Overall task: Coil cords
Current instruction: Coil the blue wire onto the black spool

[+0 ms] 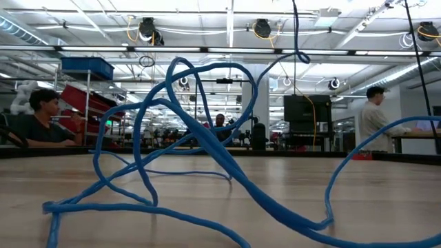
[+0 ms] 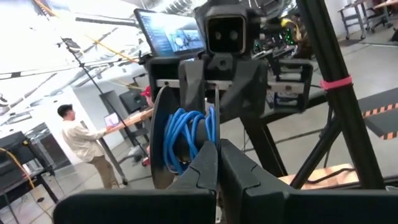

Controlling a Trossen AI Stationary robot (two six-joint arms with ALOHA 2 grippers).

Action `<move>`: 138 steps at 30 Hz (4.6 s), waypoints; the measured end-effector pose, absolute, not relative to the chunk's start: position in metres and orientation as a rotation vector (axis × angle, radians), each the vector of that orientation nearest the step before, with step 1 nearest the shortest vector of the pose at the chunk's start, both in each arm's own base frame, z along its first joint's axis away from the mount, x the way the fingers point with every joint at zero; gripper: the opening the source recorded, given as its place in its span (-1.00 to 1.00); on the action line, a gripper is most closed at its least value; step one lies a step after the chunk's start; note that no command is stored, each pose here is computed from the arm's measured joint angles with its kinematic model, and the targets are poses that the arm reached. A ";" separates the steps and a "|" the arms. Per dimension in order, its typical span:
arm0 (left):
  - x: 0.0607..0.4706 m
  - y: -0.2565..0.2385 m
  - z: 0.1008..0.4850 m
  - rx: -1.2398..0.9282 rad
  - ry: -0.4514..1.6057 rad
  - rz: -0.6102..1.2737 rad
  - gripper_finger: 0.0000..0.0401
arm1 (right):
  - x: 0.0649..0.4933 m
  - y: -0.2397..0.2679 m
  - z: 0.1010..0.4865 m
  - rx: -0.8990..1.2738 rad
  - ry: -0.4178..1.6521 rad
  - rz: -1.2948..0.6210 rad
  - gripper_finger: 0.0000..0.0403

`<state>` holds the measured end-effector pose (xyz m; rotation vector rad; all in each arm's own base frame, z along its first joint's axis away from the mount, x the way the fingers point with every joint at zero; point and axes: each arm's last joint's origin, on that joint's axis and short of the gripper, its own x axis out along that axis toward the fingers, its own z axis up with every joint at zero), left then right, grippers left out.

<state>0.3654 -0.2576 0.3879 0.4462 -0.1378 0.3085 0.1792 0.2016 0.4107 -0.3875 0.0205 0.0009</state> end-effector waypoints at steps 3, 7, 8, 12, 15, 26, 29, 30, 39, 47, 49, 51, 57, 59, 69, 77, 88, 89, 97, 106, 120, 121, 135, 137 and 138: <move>0.361 -0.258 0.390 0.430 -0.110 0.296 -0.99 | 0.179 0.201 0.406 -0.445 0.051 0.007 -0.40; 0.353 -0.252 0.394 0.361 -0.044 0.204 -0.99 | 0.179 0.203 0.404 -0.460 0.053 0.073 -0.41; 0.351 -0.250 0.395 0.335 -0.030 0.174 -0.99 | 0.179 0.204 0.405 -0.457 0.047 0.095 -0.41; 0.349 -0.246 0.395 0.302 0.006 0.108 -0.99 | 0.179 0.205 0.405 -0.428 0.038 0.134 -0.41; 0.349 -0.247 0.394 0.305 0.007 0.099 -0.99 | 0.181 0.203 0.405 -0.395 0.042 0.124 -0.41; 0.352 -0.244 0.394 0.304 0.004 0.081 -1.00 | 0.194 0.194 0.403 -0.323 0.059 0.145 -0.41; 0.352 -0.245 0.394 0.310 0.004 0.080 -1.00 | 0.196 0.192 0.402 -0.315 0.068 0.152 -0.41; 0.352 -0.245 0.394 0.312 0.004 0.080 -1.00 | 0.198 0.193 0.401 -0.313 0.070 0.151 -0.41; 0.352 -0.244 0.394 0.313 0.005 0.083 -1.00 | 0.210 0.192 0.397 -0.356 0.072 0.136 -0.41; 0.353 -0.243 0.392 0.329 0.025 0.081 -1.00 | 0.212 0.190 0.397 -0.354 0.067 0.156 -0.53; 0.353 -0.243 0.392 0.329 0.025 0.081 -1.00 | 0.212 0.190 0.397 -0.363 0.067 0.155 -0.64; 0.353 -0.243 0.392 0.329 0.025 0.080 -1.00 | 0.212 0.190 0.397 -0.372 0.065 0.157 -0.78; 0.353 -0.244 0.391 0.333 0.027 0.080 -0.98 | 0.212 0.190 0.397 -0.375 0.065 0.154 -0.96; 0.353 -0.244 0.391 0.334 0.026 0.080 -0.96 | 0.212 0.190 0.397 -0.375 0.065 0.154 -0.98; 0.353 -0.244 0.391 0.339 0.026 0.080 -0.95 | 0.212 0.190 0.397 -0.373 0.065 0.155 -0.99; 0.353 -0.243 0.392 0.337 0.024 0.081 -0.94 | 0.212 0.190 0.397 -0.371 0.066 0.158 -0.76; 0.353 -0.243 0.392 0.337 0.024 0.081 -0.94 | 0.212 0.191 0.399 -0.361 0.048 0.159 -0.46; 0.353 -0.243 0.392 0.337 0.024 0.081 -0.94 | 0.212 0.191 0.399 -0.362 0.047 0.171 -0.45; 0.353 -0.245 0.391 0.339 0.022 0.053 -0.94 | 0.216 0.189 0.399 -0.357 0.040 0.233 -0.87; 0.353 -0.245 0.392 0.336 0.016 0.039 -0.94 | 0.217 0.187 0.400 -0.352 0.040 0.227 -0.98; 0.353 -0.245 0.395 0.305 -0.011 0.044 -0.67 | 0.217 0.185 0.398 -0.367 0.060 0.127 -1.00; 0.353 -0.245 0.395 0.303 -0.014 0.045 -0.65 | 0.217 0.185 0.398 -0.367 0.061 0.109 -1.00; 0.340 -0.256 0.398 0.315 -0.008 0.192 -0.61 | 0.197 0.179 0.413 -0.282 0.025 -0.006 -1.00; 0.339 -0.259 0.395 0.278 0.004 0.190 -0.61 | 0.191 0.181 0.415 -0.278 0.022 -0.025 -1.00; 0.338 -0.260 0.393 0.252 0.015 0.188 -0.61 | 0.187 0.182 0.416 -0.282 0.020 -0.036 -1.00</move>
